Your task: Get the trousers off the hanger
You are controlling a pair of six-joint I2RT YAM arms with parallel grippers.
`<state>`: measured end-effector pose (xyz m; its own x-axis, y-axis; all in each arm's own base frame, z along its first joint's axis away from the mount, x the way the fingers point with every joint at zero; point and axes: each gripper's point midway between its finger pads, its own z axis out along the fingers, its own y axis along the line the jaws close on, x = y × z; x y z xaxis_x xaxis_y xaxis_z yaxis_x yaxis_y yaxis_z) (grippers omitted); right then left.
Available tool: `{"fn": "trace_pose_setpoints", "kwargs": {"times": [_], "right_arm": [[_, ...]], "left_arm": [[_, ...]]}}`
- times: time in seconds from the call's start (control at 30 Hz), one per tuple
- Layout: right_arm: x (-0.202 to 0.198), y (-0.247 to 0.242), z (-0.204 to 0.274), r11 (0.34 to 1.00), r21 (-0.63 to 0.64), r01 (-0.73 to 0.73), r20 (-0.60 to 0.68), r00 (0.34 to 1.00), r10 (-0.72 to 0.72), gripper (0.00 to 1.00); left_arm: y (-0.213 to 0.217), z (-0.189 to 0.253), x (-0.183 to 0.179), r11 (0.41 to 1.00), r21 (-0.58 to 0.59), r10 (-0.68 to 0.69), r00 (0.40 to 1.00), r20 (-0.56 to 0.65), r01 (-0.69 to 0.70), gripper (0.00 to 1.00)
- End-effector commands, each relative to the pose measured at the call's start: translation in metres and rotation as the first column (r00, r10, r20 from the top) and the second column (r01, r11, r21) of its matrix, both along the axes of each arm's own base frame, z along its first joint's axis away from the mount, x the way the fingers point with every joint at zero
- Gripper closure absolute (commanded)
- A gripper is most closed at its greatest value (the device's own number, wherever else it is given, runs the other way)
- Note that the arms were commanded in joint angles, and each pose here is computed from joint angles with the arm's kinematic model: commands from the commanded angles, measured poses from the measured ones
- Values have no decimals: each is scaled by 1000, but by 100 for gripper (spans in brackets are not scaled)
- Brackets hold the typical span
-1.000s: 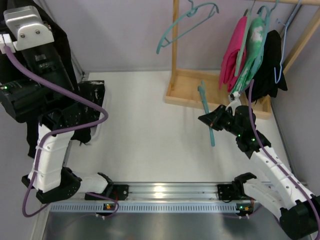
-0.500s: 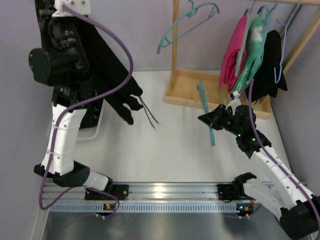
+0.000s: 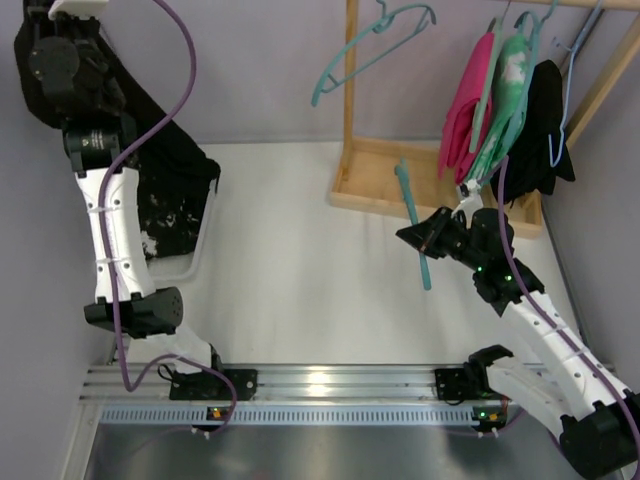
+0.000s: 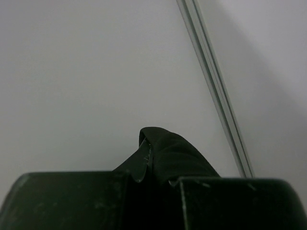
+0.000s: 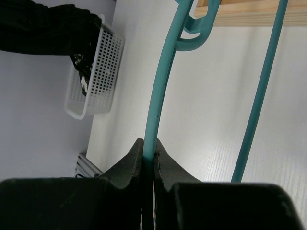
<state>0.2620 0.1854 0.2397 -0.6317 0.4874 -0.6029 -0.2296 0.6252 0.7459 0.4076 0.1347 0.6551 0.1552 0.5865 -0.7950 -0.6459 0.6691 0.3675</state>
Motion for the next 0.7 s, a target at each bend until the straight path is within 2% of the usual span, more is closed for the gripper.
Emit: {"fn": "trace_pose_setpoints", "kwargs": {"times": [0.0,0.23,0.4,0.67], "right_arm": [[3,7,35,999,25,-25,108,994,23,100],[1,7,36,999,18,-35,118,992,33,100],[3,8,34,999,21,-36,108,994,33,100],[4,10,36,999,21,-42,108,993,39,100]], "left_arm": [[0,94,-95,999,50,-23,940,341,6,100],[65,93,-117,994,24,87,920,382,-104,100],[99,77,-117,989,8,136,928,347,-148,100],[106,63,-118,986,32,143,933,330,-163,100]]}}
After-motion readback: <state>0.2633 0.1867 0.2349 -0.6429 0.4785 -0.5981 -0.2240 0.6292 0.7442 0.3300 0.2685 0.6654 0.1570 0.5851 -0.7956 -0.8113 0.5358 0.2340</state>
